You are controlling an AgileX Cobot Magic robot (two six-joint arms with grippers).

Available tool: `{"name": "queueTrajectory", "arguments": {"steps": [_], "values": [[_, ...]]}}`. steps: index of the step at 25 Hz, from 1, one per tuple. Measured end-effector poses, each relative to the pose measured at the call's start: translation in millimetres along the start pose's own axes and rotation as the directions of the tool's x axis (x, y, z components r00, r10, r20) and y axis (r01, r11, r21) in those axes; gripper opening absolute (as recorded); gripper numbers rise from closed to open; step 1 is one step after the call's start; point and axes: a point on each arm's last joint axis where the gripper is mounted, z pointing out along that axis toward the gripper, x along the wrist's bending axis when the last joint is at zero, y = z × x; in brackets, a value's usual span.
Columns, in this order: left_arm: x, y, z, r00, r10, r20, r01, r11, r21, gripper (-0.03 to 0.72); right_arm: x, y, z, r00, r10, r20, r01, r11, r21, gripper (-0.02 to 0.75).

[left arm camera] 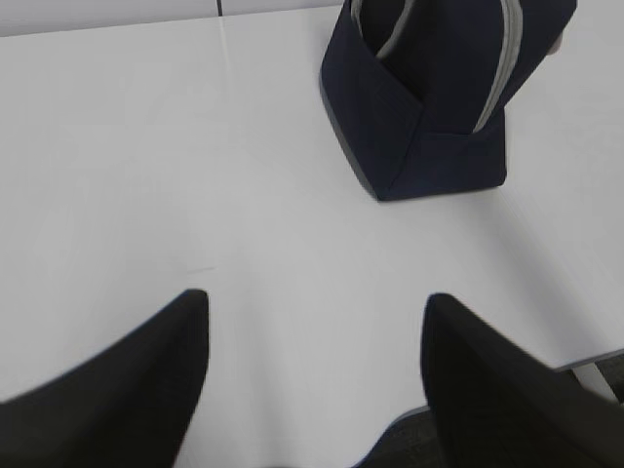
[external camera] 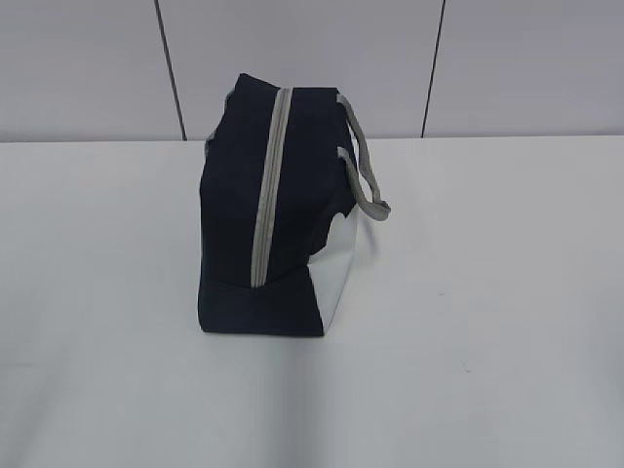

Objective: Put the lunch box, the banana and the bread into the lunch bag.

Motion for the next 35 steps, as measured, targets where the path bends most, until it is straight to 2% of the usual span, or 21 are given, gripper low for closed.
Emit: {"name": "queueTrajectory", "arguments": {"steps": [15, 22, 35], "values": [[0.0, 0.0, 0.0, 1.000, 0.000, -0.001, 0.000, 1.000, 0.000, 0.445, 0.0, 0.0, 0.0, 1.000, 0.000, 0.000, 0.000, 1.000, 0.000, 0.512], [-0.6, 0.8, 1.5, 0.997, -0.031, -0.064, 0.031, 1.000, -0.001, 0.445, 0.0, 0.0, 0.0, 1.000, 0.000, 0.000, 0.000, 1.000, 0.000, 0.511], [-0.6, 0.8, 1.7, 0.997, -0.034, -0.069, 0.034, 0.999, -0.001, 0.434, 0.0, 0.0, 0.0, 1.000, 0.000, 0.000, 0.000, 1.000, 0.000, 0.512]]}}
